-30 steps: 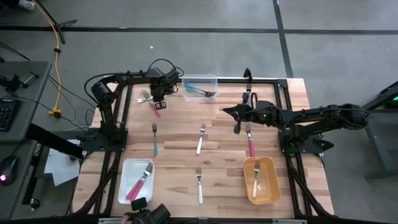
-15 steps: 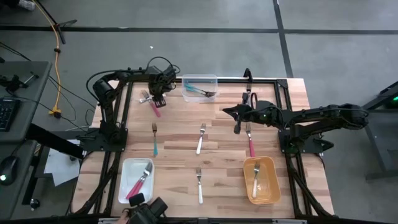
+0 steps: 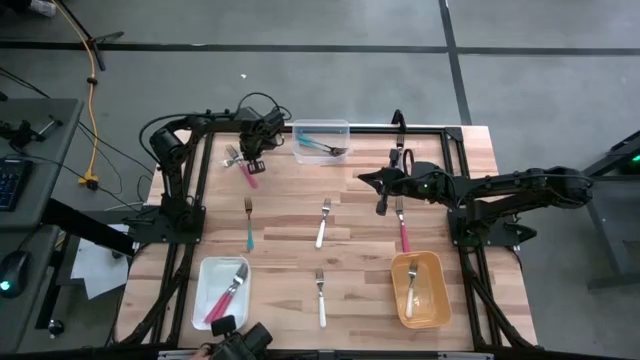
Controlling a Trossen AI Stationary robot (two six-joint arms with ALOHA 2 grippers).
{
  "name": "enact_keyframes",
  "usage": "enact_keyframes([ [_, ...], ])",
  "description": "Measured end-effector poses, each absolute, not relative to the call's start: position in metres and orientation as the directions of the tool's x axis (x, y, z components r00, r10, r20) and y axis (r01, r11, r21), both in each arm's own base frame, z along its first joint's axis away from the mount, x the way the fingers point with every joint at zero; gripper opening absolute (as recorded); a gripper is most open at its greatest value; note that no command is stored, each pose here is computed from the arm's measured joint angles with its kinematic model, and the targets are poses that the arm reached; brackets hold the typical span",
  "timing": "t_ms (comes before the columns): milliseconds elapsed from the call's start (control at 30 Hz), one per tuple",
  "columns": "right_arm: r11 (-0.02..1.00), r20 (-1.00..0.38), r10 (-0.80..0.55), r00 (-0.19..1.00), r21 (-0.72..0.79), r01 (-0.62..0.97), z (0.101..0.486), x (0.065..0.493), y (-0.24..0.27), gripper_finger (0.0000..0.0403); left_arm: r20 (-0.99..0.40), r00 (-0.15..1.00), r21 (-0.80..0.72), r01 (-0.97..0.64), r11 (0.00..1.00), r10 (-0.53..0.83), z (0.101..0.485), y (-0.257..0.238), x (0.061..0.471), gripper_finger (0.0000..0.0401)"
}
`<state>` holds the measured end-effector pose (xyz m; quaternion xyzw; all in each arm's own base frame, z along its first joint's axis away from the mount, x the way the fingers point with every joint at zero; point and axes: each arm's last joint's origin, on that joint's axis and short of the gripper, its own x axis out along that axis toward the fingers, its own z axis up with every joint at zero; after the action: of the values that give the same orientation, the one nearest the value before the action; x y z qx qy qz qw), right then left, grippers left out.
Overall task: Sort silverware by color (type)
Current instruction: Put the white fork into the yellow bin
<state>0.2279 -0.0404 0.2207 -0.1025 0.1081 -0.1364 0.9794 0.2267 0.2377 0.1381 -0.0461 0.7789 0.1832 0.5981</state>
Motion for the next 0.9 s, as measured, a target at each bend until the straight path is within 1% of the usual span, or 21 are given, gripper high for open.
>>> enact_keyframes([
  [500, 0.942, -0.184, -0.289, 0.939, -0.231, 0.245, 0.221, 0.228, -0.04, 0.0, -0.972, -0.212, 0.143, -0.189, 0.971, 0.102, 0.145, 0.198, 0.255, 0.0],
  [700, 0.942, -0.184, -0.289, 0.939, -0.23, 0.245, 0.221, 0.228, -0.04, 0.0, -0.975, -0.181, 0.158, -0.165, 0.974, 0.127, 0.157, 0.189, 0.259, 0.0],
  [833, 0.942, -0.184, -0.289, 0.939, -0.23, 0.245, 0.221, 0.228, -0.04, 0.0, -0.976, -0.17, 0.166, -0.183, 0.969, 0.135, 0.17, 0.183, 0.257, 0.0],
  [900, 0.942, -0.184, -0.289, 0.939, -0.23, 0.245, 0.221, 0.228, -0.04, 0.0, -0.981, -0.137, 0.16, -0.194, 0.968, 0.135, 0.179, 0.176, 0.258, 0.0],
])
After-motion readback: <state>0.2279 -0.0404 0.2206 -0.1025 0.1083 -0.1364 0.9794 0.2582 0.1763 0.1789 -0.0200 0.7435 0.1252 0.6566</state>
